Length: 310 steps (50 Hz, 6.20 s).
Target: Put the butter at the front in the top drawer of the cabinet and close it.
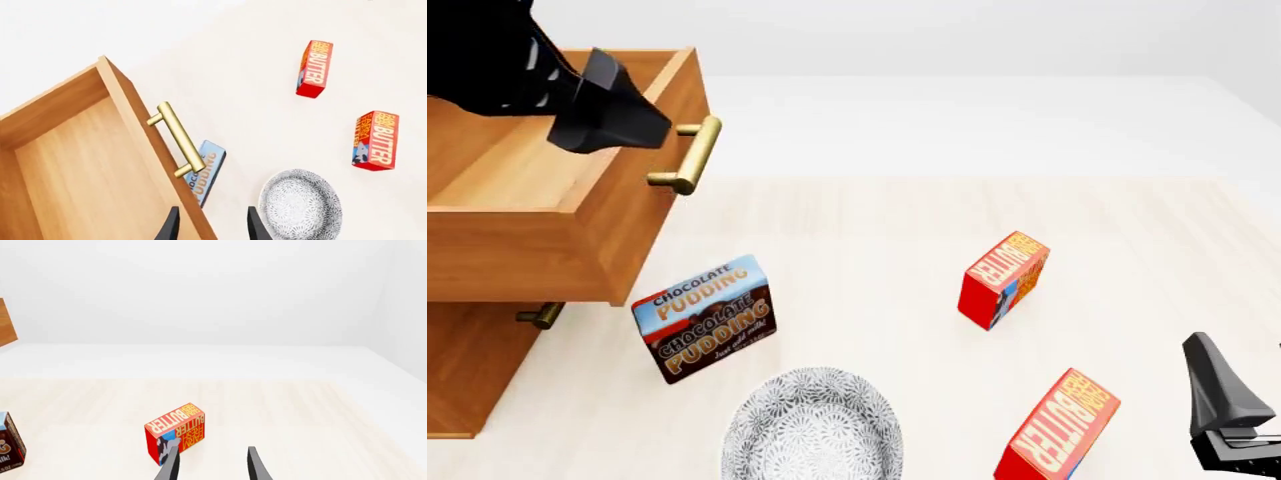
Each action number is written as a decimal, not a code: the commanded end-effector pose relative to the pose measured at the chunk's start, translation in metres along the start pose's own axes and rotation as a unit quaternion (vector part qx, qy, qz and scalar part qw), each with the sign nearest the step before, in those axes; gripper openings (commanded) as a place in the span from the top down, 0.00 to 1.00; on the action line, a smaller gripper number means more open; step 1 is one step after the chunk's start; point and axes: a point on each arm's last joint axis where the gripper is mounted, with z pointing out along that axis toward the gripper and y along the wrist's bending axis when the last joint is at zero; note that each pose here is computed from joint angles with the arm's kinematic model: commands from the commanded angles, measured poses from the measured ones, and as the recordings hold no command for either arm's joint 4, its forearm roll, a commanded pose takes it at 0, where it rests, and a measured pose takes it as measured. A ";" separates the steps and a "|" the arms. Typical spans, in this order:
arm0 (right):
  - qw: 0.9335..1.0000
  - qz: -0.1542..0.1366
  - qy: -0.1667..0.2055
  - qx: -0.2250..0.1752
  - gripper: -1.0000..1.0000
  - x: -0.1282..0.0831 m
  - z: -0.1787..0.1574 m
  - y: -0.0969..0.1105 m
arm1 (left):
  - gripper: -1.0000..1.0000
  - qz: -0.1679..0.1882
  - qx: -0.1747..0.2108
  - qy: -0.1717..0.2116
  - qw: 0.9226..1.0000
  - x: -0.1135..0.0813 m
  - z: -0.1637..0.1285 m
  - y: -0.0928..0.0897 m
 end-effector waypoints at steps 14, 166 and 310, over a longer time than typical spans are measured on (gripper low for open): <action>1.000 0.000 0.000 0.000 0.00 0.000 0.000 0.000 | 0.00 0.093 0.049 -0.067 0.992 -0.029 -0.021 -0.031; 1.000 -0.001 -0.002 -0.001 0.00 0.000 0.000 0.000 | 0.00 0.079 0.149 -0.070 0.983 -0.066 0.312 -0.195; 1.000 -0.002 -0.002 -0.001 0.00 0.000 0.000 0.000 | 1.00 0.001 0.149 -0.028 0.988 0.000 0.403 -0.210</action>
